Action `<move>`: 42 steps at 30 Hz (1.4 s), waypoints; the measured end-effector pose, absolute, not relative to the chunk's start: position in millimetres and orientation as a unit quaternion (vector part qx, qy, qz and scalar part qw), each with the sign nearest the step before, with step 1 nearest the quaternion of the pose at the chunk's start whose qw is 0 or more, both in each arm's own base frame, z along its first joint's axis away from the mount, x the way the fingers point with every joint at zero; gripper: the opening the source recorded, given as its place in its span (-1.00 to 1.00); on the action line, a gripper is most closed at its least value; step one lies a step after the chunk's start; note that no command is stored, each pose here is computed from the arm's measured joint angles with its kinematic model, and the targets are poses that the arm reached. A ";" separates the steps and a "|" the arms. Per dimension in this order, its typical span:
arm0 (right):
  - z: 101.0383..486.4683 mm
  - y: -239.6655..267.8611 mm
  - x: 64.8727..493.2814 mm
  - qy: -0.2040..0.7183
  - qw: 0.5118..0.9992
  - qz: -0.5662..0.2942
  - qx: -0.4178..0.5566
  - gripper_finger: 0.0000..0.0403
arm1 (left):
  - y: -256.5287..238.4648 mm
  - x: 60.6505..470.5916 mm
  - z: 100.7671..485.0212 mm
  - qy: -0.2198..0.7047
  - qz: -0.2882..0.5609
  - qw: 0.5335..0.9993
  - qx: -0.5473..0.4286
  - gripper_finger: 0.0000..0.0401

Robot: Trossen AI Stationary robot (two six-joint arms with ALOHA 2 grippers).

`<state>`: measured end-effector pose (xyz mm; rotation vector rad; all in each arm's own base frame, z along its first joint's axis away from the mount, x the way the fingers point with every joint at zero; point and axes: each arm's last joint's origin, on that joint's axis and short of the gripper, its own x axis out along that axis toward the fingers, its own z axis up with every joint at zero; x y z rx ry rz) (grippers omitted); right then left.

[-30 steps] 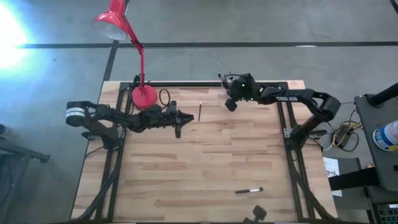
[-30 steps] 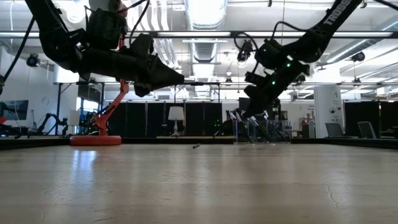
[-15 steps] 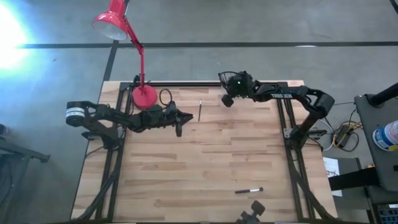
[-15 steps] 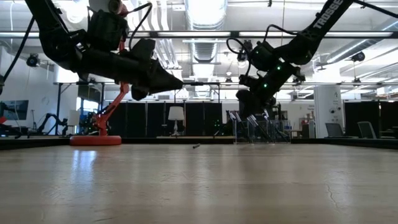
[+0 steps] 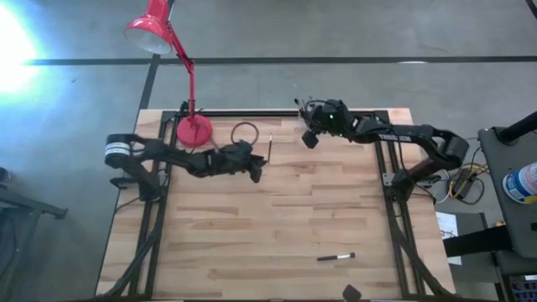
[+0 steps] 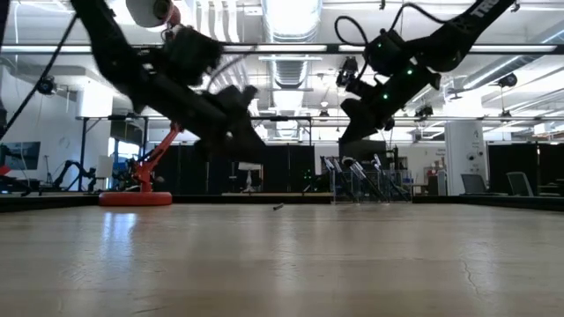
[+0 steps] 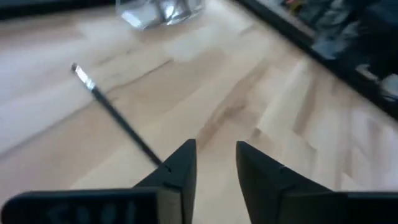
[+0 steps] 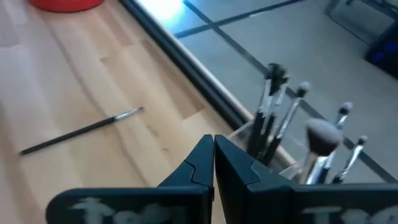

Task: Put items in baskets/containers
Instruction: Put the eyeshadow brush into the transparent organizer

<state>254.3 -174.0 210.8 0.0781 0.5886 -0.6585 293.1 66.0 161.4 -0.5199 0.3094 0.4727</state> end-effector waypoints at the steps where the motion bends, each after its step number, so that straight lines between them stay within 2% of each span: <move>1: 210.3 -169.3 253.4 0.285 0.905 -0.314 0.038 -0.96 | 67.5 298.7 158.8 0.160 0.241 0.921 -0.263 -0.45; 9: 207.2 -141.6 245.4 0.282 0.904 -0.319 0.016 -0.96 | 80.2 340.7 136.8 0.226 0.330 0.880 -0.254 -0.30; 16: 204.8 -128.5 228.7 0.255 0.911 -0.324 0.009 -0.96 | 83.5 348.6 126.5 0.252 0.393 0.854 -0.229 -0.30; 26: 206.3 -118.3 209.0 0.202 0.921 -0.332 0.008 -0.96 | 82.6 349.3 118.3 0.259 0.391 0.847 -0.249 -0.30; 34: 202.6 -116.5 205.5 0.201 0.921 -0.333 0.013 -0.96 | 84.1 356.0 110.0 0.261 0.400 0.844 -0.243 -0.30; 38: 202.3 -116.4 205.4 0.202 0.921 -0.333 0.013 -0.96 | 83.6 352.7 110.5 0.290 0.394 0.844 -0.218 -0.41; 42: 201.7 -116.2 205.2 0.203 0.921 -0.332 0.013 -0.96 | 81.7 346.6 105.9 0.325 0.387 0.840 -0.200 -0.67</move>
